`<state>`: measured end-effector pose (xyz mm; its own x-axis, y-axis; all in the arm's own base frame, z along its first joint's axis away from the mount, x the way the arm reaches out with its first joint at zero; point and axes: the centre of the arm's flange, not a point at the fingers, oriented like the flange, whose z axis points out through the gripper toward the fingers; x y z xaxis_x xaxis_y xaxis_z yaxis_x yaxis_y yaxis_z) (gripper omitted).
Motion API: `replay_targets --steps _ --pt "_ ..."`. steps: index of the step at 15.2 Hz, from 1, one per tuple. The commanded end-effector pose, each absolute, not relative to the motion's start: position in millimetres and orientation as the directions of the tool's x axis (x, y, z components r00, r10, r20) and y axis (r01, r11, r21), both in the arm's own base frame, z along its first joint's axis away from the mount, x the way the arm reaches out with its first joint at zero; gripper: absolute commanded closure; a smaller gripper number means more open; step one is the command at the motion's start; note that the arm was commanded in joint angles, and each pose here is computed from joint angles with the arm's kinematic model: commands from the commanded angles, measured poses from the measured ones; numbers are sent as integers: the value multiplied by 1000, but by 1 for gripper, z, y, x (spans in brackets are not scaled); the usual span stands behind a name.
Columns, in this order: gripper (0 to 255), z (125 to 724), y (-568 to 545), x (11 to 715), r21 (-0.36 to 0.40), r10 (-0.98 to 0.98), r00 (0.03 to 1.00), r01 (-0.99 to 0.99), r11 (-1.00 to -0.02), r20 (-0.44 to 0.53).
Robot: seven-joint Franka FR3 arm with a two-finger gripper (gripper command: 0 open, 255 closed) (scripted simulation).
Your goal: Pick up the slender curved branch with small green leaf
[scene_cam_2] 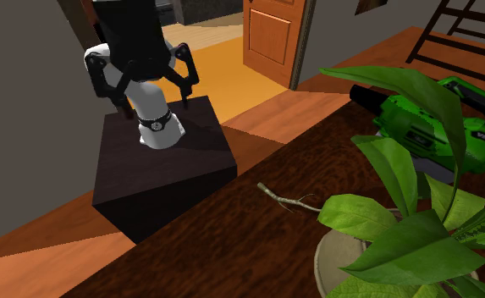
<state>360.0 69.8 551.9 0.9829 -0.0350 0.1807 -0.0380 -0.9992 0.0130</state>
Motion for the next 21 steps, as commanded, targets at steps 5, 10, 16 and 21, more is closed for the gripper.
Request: replay_targets --steps 5,10,16,21 --pt "0 507 120 397 25 48 977 44 -999 209" --pt "0 469 164 424 37 116 967 111 -993 229" --pt "0 424 219 454 53 198 948 190 -980 251" --pt "0 386 267 476 68 264 926 255 -964 269"
